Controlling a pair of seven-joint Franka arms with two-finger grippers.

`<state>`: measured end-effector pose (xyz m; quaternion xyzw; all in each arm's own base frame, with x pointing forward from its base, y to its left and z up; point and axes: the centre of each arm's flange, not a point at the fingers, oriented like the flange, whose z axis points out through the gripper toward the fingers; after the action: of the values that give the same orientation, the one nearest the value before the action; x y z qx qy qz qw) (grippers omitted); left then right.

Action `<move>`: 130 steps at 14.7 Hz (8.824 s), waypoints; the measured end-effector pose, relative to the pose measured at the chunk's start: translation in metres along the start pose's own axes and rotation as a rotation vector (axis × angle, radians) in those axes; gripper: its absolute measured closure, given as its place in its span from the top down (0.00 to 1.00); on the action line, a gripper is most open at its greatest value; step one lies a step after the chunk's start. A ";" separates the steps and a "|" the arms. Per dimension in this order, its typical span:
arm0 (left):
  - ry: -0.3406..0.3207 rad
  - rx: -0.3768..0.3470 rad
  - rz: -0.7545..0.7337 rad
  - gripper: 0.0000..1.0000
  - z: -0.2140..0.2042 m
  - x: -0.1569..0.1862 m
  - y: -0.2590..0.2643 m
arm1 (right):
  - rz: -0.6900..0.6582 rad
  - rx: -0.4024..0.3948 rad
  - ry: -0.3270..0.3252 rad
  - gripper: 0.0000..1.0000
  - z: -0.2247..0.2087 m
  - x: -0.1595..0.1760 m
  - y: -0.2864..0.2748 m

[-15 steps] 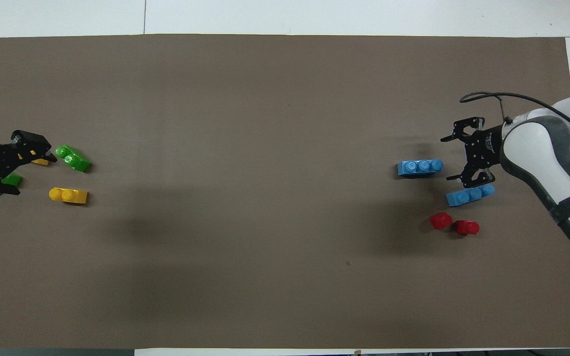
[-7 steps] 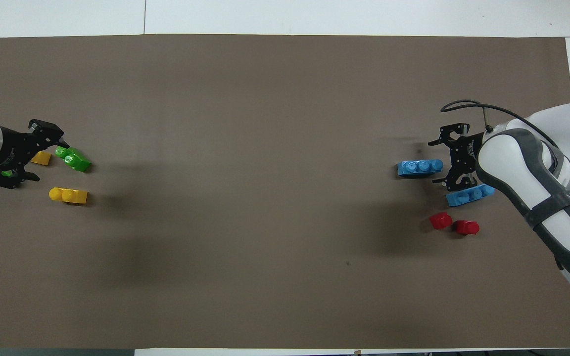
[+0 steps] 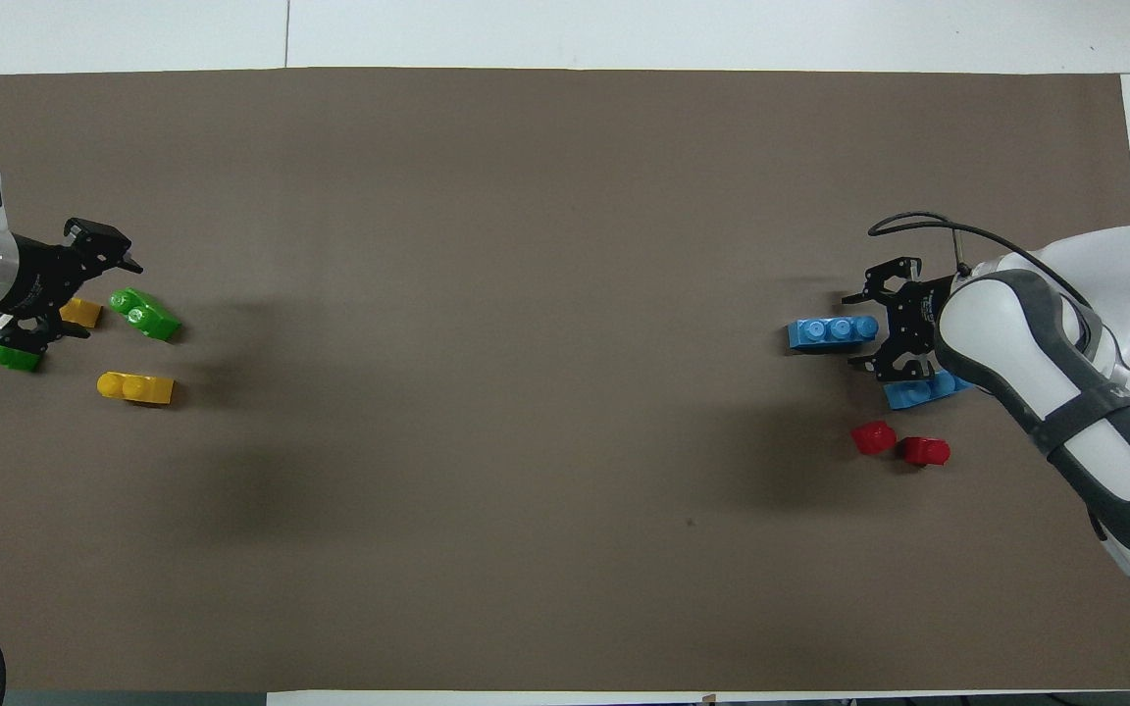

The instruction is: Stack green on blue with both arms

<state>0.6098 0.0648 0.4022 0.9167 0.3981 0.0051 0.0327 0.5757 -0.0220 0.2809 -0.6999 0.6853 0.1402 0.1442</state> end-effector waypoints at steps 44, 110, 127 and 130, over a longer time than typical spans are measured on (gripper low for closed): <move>0.009 0.013 -0.134 0.34 0.063 0.013 0.025 | 0.010 0.023 -0.068 0.35 0.142 -0.366 0.033; 0.176 0.060 -0.435 1.00 -0.006 -0.201 0.132 | -0.481 -0.052 0.085 1.00 -0.140 -0.140 -0.033; -0.026 0.164 0.711 1.00 -0.141 -0.068 0.046 | -1.328 -0.286 0.269 1.00 -0.316 -0.123 0.030; -0.085 0.181 0.783 1.00 -0.169 -0.078 0.041 | -1.324 -0.291 0.264 1.00 -0.316 -0.121 0.031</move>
<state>0.5805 -0.0108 0.5749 0.9977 0.0161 -0.0559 -0.0362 0.5418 -0.0359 0.6186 -0.9945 0.0998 0.0269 0.0194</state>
